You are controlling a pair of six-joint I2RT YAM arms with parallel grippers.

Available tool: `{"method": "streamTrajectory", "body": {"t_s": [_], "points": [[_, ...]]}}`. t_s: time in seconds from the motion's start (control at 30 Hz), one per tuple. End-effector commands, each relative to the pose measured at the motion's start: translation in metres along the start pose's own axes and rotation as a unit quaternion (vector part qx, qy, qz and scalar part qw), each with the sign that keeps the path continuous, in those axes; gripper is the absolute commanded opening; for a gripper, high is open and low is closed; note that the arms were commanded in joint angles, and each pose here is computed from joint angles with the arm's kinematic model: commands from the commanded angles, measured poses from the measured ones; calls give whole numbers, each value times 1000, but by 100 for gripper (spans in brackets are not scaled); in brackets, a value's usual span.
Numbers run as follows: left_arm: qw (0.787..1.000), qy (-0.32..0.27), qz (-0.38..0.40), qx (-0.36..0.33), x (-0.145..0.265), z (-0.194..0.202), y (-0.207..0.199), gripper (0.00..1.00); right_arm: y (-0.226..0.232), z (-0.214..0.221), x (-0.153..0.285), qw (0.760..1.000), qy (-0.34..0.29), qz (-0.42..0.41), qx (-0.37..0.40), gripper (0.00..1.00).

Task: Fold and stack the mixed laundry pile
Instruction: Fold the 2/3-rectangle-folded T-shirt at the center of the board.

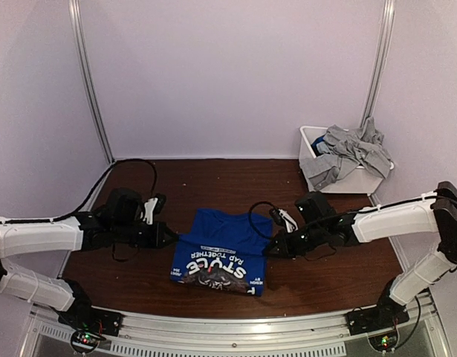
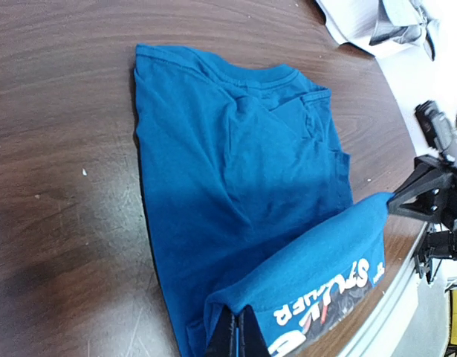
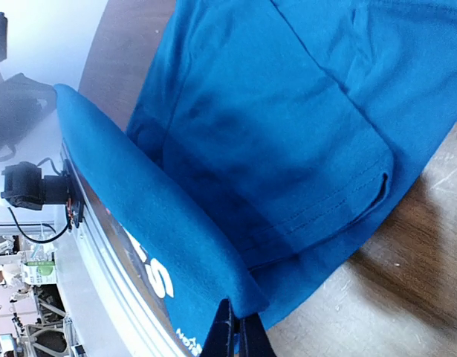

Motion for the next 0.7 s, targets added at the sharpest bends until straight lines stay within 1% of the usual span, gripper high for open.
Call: {"method": "streamTrajectory", "body": {"t_s": [0.0,0.13,0.2,0.27,0.43,0.57,0.67], "points": [[1000,-12,-22,-9,18,-10,-11,0,15,-19,33,999,-41,26,9,0],[999,-19,-22,-25,16,-24,-22,0,18,-38,51,998,-54,37,22,0],[998,-26,-29,-39,12,-34,-27,0,12,-45,55,997,-55,47,22,0],[997,-38,-29,-52,9,-54,-36,0,2,-54,57,996,-61,56,19,0],[996,-39,-34,-77,-18,-91,-41,0,-16,-91,61,994,-80,68,31,0],[996,-34,-38,-68,-50,-113,-27,0,-38,-131,55,992,-97,72,39,0],[997,-36,-48,-58,-73,-126,-11,0,-56,-155,35,992,-95,64,45,0]]}}
Point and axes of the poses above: each gripper's point midway between its finger pads, its own x axis back along the fingers, its own y axis along the line the jaws close on, z = x × y, the point moved 9 cm from there along x, back along the fingers, and after that the axes turned 10 degrees about x, right-handed, at the moved point
